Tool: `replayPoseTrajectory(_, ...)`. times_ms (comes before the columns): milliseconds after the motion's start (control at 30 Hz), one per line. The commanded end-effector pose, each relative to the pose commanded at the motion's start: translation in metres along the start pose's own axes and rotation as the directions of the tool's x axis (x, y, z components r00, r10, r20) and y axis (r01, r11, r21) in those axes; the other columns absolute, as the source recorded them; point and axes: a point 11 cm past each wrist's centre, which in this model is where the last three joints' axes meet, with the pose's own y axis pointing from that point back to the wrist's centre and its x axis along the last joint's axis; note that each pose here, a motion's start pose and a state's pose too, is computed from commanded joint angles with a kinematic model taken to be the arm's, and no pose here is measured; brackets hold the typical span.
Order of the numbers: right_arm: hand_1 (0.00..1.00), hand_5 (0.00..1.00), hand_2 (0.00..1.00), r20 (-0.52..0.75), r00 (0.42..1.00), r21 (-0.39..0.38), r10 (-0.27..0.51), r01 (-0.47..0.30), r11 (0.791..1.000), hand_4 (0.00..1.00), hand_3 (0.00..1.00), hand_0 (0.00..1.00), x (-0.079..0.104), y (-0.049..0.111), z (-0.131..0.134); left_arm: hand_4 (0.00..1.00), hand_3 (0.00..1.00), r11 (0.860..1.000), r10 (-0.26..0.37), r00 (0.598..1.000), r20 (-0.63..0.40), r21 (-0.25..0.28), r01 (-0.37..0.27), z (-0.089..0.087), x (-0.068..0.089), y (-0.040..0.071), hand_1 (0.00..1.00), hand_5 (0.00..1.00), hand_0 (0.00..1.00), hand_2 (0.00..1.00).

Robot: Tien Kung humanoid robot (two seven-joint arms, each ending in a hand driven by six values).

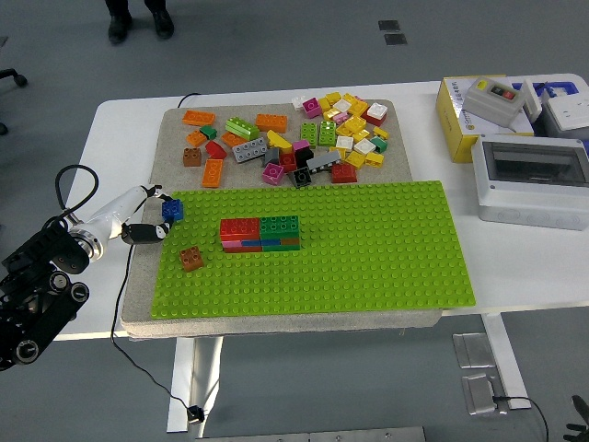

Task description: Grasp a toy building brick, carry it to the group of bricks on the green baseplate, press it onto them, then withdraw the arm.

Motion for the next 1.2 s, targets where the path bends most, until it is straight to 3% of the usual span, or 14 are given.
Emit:
replayPoseTrajectory(233, 0.682, 0.959, 0.683, -0.001, 1.0, -0.002, 0.003, -0.003, 1.0, 0.621, 0.71, 0.721, 0.002, 0.0, 0.001, 0.465, 0.578, 1.0, -0.015, 0.998, -0.062, 0.019, 0.016, 0.022, 0.008, 0.014, 0.982, 0.197, 0.998, 0.962)
replayPoseTrajectory(467, 0.682, 0.959, 0.683, 0.0, 1.0, 0.003, 0.007, -0.007, 1.0, 0.621, 0.711, 0.721, 0.004, 0.0, -0.001, 0.464, 0.573, 0.998, 0.001, 1.0, -0.02, -0.065, -0.002, 0.084, 0.012, 0.025, 0.978, 0.204, 0.998, 0.96)
replayPoseTrajectory(533, 0.682, 0.959, 0.683, 0.0, 1.0, 0.003, 0.007, -0.007, 1.0, 0.62, 0.711, 0.721, 0.004, 0.0, -0.001, 0.464, 0.565, 0.993, 0.003, 1.0, -0.009, -0.119, -0.004, 0.111, 0.01, 0.028, 0.976, 0.214, 0.998, 0.958)
replayPoseTrajectory(633, 0.682, 0.959, 0.683, 0.002, 1.0, 0.004, 0.007, -0.007, 1.0, 0.62, 0.711, 0.721, 0.004, 0.0, -0.001, 0.464, 0.565, 0.989, -0.016, 1.0, 0.0, -0.148, 0.016, 0.131, 0.002, 0.027, 0.976, 0.214, 0.998, 0.958)
replayPoseTrajectory(933, 0.681, 0.96, 0.683, 0.004, 1.0, 0.003, 0.01, -0.01, 1.0, 0.621, 0.711, 0.72, 0.006, 0.0, -0.003, 0.473, 0.565, 0.985, -0.105, 0.993, 0.06, -0.127, 0.112, 0.155, -0.034, 0.009, 0.967, 0.221, 0.991, 0.953)
replayPoseTrajectory(1200, 0.682, 0.96, 0.683, 0.003, 1.0, 0.007, 0.01, -0.01, 1.0, 0.62, 0.712, 0.722, 0.006, 0.0, -0.005, 0.476, 0.564, 0.984, -0.124, 0.988, 0.089, -0.119, 0.134, 0.163, -0.042, 0.006, 0.965, 0.23, 0.989, 0.951)
